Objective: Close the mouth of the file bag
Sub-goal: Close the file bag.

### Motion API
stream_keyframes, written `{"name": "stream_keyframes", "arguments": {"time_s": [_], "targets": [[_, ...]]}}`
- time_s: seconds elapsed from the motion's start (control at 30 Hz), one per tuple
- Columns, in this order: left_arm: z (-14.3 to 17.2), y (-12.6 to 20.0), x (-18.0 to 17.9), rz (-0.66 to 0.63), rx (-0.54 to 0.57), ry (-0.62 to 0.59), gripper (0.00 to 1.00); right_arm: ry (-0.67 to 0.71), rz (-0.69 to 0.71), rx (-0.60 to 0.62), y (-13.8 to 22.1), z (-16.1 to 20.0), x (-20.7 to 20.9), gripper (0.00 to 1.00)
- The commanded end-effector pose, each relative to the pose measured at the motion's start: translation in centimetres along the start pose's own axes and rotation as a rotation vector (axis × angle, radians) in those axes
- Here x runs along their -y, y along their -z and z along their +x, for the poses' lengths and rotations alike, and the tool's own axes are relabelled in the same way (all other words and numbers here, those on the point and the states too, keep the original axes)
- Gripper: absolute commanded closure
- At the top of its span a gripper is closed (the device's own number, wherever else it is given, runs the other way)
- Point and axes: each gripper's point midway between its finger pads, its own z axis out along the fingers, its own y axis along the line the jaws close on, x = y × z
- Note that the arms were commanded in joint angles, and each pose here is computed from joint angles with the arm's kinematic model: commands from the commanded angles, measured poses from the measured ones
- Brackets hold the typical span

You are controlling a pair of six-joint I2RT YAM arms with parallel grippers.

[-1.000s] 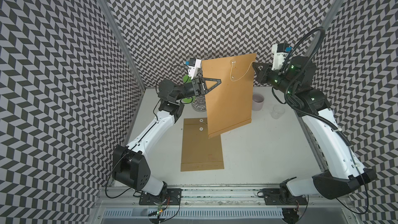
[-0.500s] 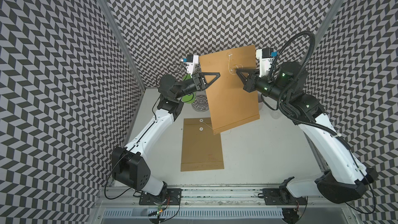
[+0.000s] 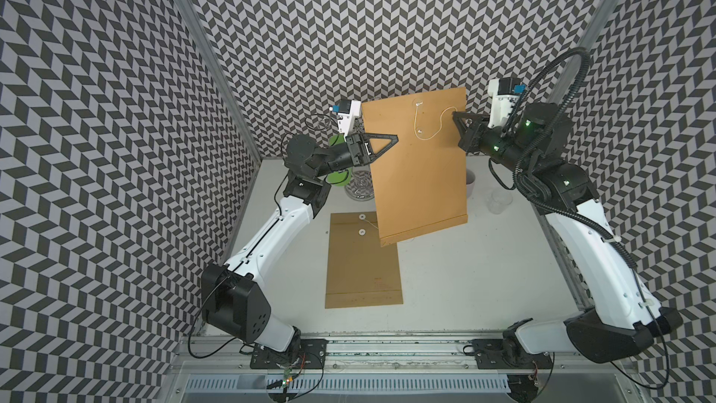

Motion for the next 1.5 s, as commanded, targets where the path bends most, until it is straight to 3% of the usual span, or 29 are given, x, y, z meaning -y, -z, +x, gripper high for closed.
{"name": "stream_keyframes", "arguments": {"time_s": [0.0, 0.67, 0.77, 0.9, 1.0, 1.27, 1.47], "targets": [[0.8, 0.3, 3.1, 0.050, -0.047, -0.093, 1.00, 0.023, -0.010, 0.063, 0.7, -2.3, -0.6, 1.00], [4.1, 0.8, 4.4, 0.080, -0.164, -0.129, 1.00, 0.034, 0.010, 0.110, 1.9, -4.3, -0.7, 1.00], [3.5, 0.7, 4.4, 0.078, -0.150, -0.129, 1.00, 0.018, -0.007, 0.093, 1.7, -3.5, -0.8, 1.00], [0.7, 1.1, 3.6, 0.041, -0.039, -0.105, 1.00, -0.016, -0.020, 0.056, 1.5, -1.4, -0.4, 1.00], [-1.0, 1.5, 2.1, -0.013, 0.028, -0.085, 1.00, -0.049, -0.047, 0.038, 1.5, -0.2, -0.6, 1.00], [-3.8, 1.0, -2.0, -0.312, 0.123, -0.147, 1.00, -0.076, -0.115, -0.047, 0.4, 3.4, -2.8, 1.00], [-3.9, 1.0, -3.9, -0.444, 0.127, -0.180, 1.00, -0.050, -0.140, -0.045, 1.0, 2.7, -3.6, 1.00]]}}
